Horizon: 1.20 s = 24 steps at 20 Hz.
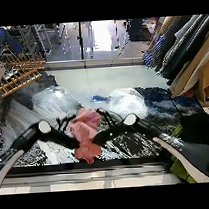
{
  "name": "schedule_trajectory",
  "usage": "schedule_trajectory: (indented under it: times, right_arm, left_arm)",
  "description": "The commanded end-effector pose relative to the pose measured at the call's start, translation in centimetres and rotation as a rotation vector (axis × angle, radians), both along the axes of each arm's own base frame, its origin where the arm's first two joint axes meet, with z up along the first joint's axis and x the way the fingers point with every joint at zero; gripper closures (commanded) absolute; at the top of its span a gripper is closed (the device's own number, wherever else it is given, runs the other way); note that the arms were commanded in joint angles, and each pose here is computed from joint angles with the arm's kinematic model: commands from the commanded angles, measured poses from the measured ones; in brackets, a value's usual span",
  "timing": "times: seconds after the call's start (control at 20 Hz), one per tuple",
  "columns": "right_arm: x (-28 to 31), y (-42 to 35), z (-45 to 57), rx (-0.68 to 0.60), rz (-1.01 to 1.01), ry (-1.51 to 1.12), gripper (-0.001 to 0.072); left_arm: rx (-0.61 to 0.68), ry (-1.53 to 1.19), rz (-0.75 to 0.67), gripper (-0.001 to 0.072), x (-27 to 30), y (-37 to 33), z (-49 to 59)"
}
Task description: Fold the clothes and pants, and hang the long-sleeved shirts on hangers.
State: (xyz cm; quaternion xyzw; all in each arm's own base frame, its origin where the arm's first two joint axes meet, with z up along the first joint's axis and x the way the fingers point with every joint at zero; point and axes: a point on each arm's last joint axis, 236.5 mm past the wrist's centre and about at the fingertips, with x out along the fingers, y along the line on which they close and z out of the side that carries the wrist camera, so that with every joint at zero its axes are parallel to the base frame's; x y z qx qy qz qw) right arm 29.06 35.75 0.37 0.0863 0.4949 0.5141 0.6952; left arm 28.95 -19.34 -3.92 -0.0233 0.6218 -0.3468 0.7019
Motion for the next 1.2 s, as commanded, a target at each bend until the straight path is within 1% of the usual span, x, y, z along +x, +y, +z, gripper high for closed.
schedule_trajectory:
  times: [0.0,0.1,0.15,0.3,0.35,0.45,0.55,0.6,0.65,0.7,0.75,0.8,0.85,0.9,0.95,1.0,1.05,1.1,1.15]
  right_arm:
    - [6.5,-1.9,7.8,-0.039,-0.080,-0.343,0.0704]
    - [8.4,-4.2,15.7,-0.050,-0.132,-0.548,0.0705]
    - [8.5,-5.0,20.0,-0.038,-0.153,-0.648,0.0705]
    - [6.4,-6.5,30.6,0.053,-0.198,-0.850,0.0705]
    - [5.4,-6.9,33.4,0.087,-0.207,-0.901,0.0705]
    - [3.3,-6.7,36.7,0.133,-0.182,-0.944,0.0704]
    - [1.0,-5.0,36.4,0.174,-0.120,-0.858,0.0703]
    - [0.2,-4.1,35.0,0.165,-0.077,-0.803,0.0700]
    - [-0.4,-3.2,33.1,0.143,-0.038,-0.733,0.0621]
    - [-0.9,-2.7,31.4,0.117,-0.002,-0.670,0.0493]
    - [-1.1,-2.6,29.9,0.086,0.017,-0.622,0.0451]
    - [-0.8,-3.1,28.6,0.041,0.006,-0.582,0.0443]
    - [0.2,-4.4,27.4,-0.026,-0.041,-0.549,0.0410]
    - [1.5,-6.1,26.2,-0.094,-0.106,-0.524,0.0404]
    - [2.5,-7.8,24.9,-0.149,-0.162,-0.489,0.0404]
    - [3.3,-9.4,22.7,-0.195,-0.205,-0.430,0.0404]
    - [3.9,-10.9,20.2,-0.228,-0.242,-0.364,0.0403]
    - [4.3,-12.3,17.2,-0.251,-0.288,-0.289,0.0393]
    - [4.7,-13.5,13.9,-0.245,-0.345,-0.200,0.0320]
  left_arm:
    - [-0.051,-0.184,-0.034,0.0698,5.4,0.1,8.8]
    - [-0.102,-0.349,-0.070,0.0698,8.0,-0.8,15.8]
    - [-0.149,-0.427,-0.090,0.0698,8.6,-1.8,19.3]
    - [-0.355,-0.643,-0.232,0.0698,7.1,-5.4,30.0]
    - [-0.396,-0.690,-0.278,0.0697,6.1,-5.9,32.4]
    - [-0.387,-0.738,-0.322,0.0697,5.6,-5.3,33.8]
    - [-0.337,-0.681,-0.323,0.0698,6.2,-3.5,31.7]
    - [-0.305,-0.628,-0.323,0.0697,6.6,-2.3,30.0]
    - [-0.282,-0.569,-0.329,0.0698,6.7,-1.0,28.3]
    - [-0.270,-0.506,-0.351,0.0697,6.7,0.5,26.3]
    - [-0.243,-0.447,-0.357,0.0696,6.8,2.4,24.2]
    - [-0.174,-0.379,-0.312,0.0695,7.6,5.3,21.5]
    - [-0.080,-0.324,-0.245,0.0594,8.7,8.7,18.5]
    - [0.024,-0.262,-0.128,0.0282,10.1,12.7,15.5]
    - [0.108,-0.198,0.019,0.0069,11.2,16.5,13.2]
    - [0.163,-0.119,0.183,0.0048,11.9,19.9,11.2]
    - [0.165,-0.039,0.327,0.0049,12.0,22.3,9.9]
    - [0.123,0.011,0.409,0.0049,12.0,23.3,9.2]
    - [0.050,0.044,0.458,0.0049,11.8,23.4,8.9]
